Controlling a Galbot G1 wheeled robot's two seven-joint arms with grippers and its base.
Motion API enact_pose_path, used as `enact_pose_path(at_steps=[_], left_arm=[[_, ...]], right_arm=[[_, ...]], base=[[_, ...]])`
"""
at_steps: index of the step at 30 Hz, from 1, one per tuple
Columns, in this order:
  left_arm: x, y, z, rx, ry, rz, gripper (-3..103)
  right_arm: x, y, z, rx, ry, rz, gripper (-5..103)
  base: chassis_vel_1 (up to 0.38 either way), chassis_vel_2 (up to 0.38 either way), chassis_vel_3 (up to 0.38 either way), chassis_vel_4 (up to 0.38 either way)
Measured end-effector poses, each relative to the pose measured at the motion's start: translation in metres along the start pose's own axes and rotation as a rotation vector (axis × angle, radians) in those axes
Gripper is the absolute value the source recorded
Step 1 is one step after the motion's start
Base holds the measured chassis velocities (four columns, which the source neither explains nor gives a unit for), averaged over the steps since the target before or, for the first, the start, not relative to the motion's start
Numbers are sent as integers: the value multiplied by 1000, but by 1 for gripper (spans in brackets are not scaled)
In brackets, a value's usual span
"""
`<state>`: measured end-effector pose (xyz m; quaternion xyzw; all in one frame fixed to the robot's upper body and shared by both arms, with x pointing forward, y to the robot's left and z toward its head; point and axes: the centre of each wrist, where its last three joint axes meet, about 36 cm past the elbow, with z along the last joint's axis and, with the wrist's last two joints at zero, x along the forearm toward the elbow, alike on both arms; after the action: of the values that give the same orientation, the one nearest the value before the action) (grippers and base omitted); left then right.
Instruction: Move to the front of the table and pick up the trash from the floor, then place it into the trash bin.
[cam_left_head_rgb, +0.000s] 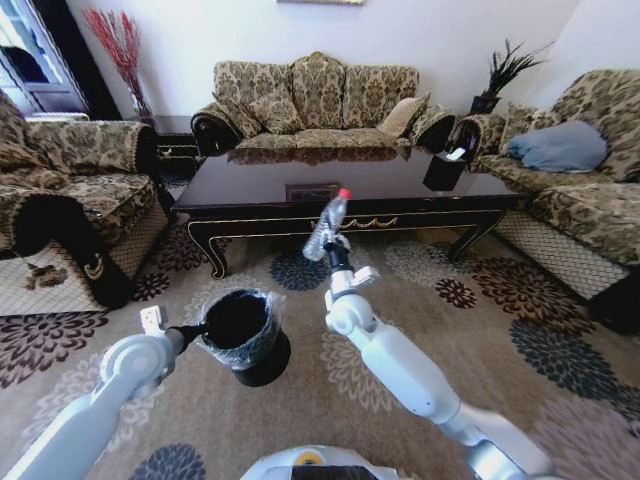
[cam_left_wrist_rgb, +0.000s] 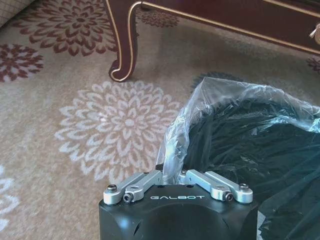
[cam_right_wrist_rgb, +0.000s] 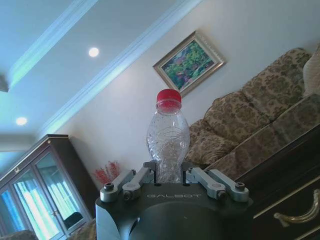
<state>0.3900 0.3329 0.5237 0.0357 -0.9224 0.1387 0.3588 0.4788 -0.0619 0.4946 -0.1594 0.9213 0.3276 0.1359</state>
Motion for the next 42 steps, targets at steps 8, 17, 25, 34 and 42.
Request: enact_pose_path(at_steps=[8,17,25,34,42], left_arm=[[-6,-3,-11,21,-11,22,4],[-7,2,-27,49,-32,23,4],[-8,2,-41,61,-51,34,4],[4,7,-50,65,-78,32,4],[10,11,-51,58,-85,22,4]], right_arm=[[4,33,27,-38,43,-73,22],[8,73,60,-57,129,-172,22],[18,70,91,12,168,-211,22],[23,44,106,109,137,-290,22],[34,40,104,119,123,-334,30]], base=[[0,0,0,0],[0,0,0,0],[0,0,0,0],[0,0,0,0],[0,0,0,0]])
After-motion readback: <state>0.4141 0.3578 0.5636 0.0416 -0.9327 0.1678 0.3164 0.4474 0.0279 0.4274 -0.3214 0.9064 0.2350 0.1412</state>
